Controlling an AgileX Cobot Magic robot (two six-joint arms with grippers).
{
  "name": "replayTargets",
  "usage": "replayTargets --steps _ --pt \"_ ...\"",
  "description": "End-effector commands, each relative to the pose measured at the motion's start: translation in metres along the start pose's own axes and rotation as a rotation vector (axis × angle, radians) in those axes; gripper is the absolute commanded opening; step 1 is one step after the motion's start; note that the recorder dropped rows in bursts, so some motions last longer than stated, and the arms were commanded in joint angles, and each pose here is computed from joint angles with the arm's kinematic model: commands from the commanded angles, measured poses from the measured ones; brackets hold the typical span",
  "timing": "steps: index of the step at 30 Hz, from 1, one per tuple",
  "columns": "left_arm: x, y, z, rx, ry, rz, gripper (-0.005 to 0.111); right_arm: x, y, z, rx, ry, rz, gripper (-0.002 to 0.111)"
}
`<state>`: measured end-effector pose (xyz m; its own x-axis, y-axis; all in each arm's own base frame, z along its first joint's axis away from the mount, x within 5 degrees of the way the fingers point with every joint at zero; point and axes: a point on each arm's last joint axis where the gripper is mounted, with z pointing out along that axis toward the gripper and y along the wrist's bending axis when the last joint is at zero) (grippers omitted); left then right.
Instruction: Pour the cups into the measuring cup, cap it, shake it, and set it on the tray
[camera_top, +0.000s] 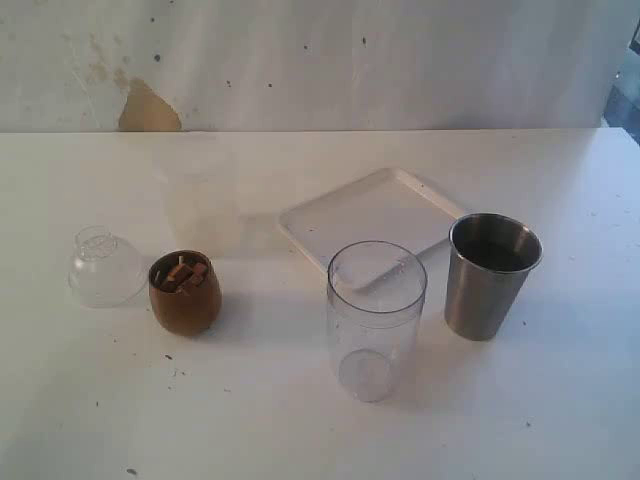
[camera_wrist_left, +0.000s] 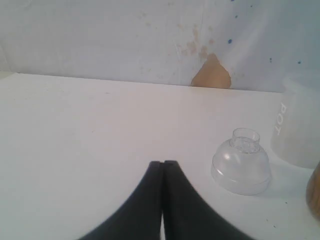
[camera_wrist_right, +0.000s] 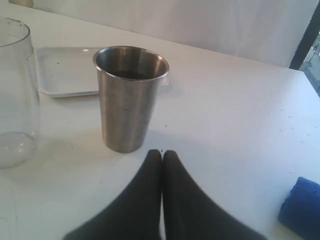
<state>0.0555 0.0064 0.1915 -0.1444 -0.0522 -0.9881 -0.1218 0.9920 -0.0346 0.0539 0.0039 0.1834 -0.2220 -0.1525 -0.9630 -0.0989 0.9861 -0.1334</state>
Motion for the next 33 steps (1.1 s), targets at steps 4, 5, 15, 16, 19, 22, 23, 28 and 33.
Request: replayTargets --steps 4,5,15,16,19,22,23,28,33 --pt "-0.001 0.000 0.000 0.004 -0.009 0.005 0.000 -0.001 -0.001 0.000 0.006 -0.009 0.003 0.000" --pt "-0.001 0.000 0.000 0.004 -0.009 0.005 0.000 -0.001 -0.001 0.000 0.006 -0.009 0.003 0.000" --pt "-0.007 0.000 -0.001 0.001 -0.076 0.029 0.000 -0.001 -0.001 0.000 0.006 -0.009 0.003 0.000" --pt "-0.012 0.000 -0.001 0.006 -0.134 -0.001 0.000 -0.001 -0.001 0.000 0.006 -0.009 0.003 0.000" --pt "-0.040 0.001 -0.010 0.057 -0.449 -0.285 0.000 -0.001 -0.001 0.000 0.006 -0.009 0.003 0.000" --pt "-0.049 0.002 -0.015 0.100 -0.569 -0.401 0.001 -0.001 -0.001 0.000 0.006 -0.009 0.003 0.000" --pt "-0.054 -0.001 -0.013 0.110 -0.549 -0.364 0.007 -0.001 -0.001 0.000 0.006 -0.009 0.003 0.000" --pt "-0.076 -0.019 0.005 0.264 -0.513 -0.186 0.084 -0.001 -0.001 0.000 0.006 -0.009 0.003 0.000" --pt "-0.066 -0.039 0.033 0.461 -0.352 -0.113 0.105 -0.001 -0.001 0.000 0.006 -0.009 0.003 0.000"
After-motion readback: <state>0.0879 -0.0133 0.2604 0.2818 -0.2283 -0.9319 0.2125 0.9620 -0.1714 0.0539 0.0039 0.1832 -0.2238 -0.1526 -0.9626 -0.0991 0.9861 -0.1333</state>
